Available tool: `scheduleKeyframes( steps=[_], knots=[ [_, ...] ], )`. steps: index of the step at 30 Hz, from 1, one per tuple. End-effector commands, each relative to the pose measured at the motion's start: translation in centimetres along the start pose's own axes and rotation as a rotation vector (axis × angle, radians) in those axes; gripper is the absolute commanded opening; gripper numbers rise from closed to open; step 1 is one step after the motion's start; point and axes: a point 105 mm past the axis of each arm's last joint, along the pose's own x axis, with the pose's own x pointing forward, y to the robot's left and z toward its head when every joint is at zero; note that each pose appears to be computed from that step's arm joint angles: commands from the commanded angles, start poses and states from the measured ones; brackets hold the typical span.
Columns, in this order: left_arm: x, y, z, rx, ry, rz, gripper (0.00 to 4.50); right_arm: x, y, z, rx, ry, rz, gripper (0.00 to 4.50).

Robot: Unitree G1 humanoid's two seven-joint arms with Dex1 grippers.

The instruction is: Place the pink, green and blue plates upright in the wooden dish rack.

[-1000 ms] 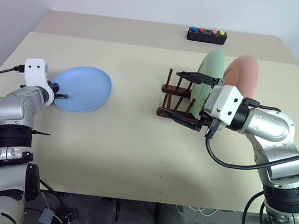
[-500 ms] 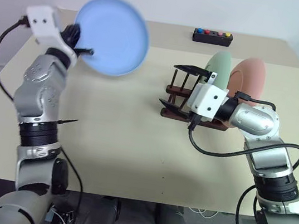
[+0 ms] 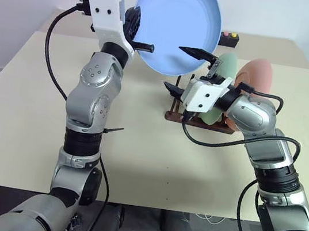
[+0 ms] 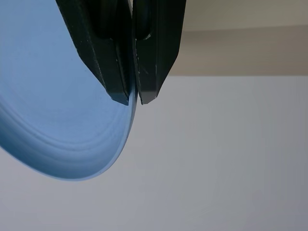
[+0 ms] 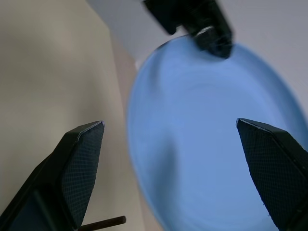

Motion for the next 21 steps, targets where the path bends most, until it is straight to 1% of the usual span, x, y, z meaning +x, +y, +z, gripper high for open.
scheduleKeyframes(
  steps=[1, 3, 6, 9, 10, 11, 17, 20, 21],
  knots=[
    [-0.1, -1.5, 2.6, -0.005, -0.092, -0.043, 0.01, 0.3, -0.6, 0.5, -0.064, -0.012, -0.018, 4.25],
    [-0.2, -1.8, 2.7, -0.019, -0.092, -0.053, 0.00, 0.3, -0.3, 0.2, -0.067, 0.000, -0.010, 3.64],
    [-0.3, -2.1, 2.7, -0.023, -0.094, -0.061, 0.00, 0.2, 0.0, -0.3, -0.084, 0.018, -0.002, 2.22],
    [-0.4, -2.1, 2.7, -0.031, -0.091, -0.064, 0.00, 0.1, 0.0, -0.6, -0.100, 0.029, -0.007, 0.57],
    [-0.4, -2.1, 2.7, -0.036, -0.090, -0.065, 0.00, 0.1, 0.0, -0.6, -0.104, 0.031, -0.009, 0.12],
    [-0.4, -2.2, 2.7, -0.043, -0.087, -0.067, 0.00, 0.1, -0.1, -0.6, -0.109, 0.032, -0.012, 0.05],
    [-0.5, -2.2, 2.0, -0.096, -0.053, -0.074, 0.00, 0.0, -0.3, -1.0, -0.147, 0.045, -0.033, 0.05],
    [-0.6, -2.2, 2.3, -0.168, -0.068, -0.094, 0.98, -0.1, -0.1, -1.3, -0.167, 0.054, -0.033, 0.00],
    [-0.6, -2.2, 2.4, -0.184, -0.074, -0.096, 1.47, -0.1, -0.1, -1.3, -0.170, 0.055, -0.033, 0.00]
  ],
)
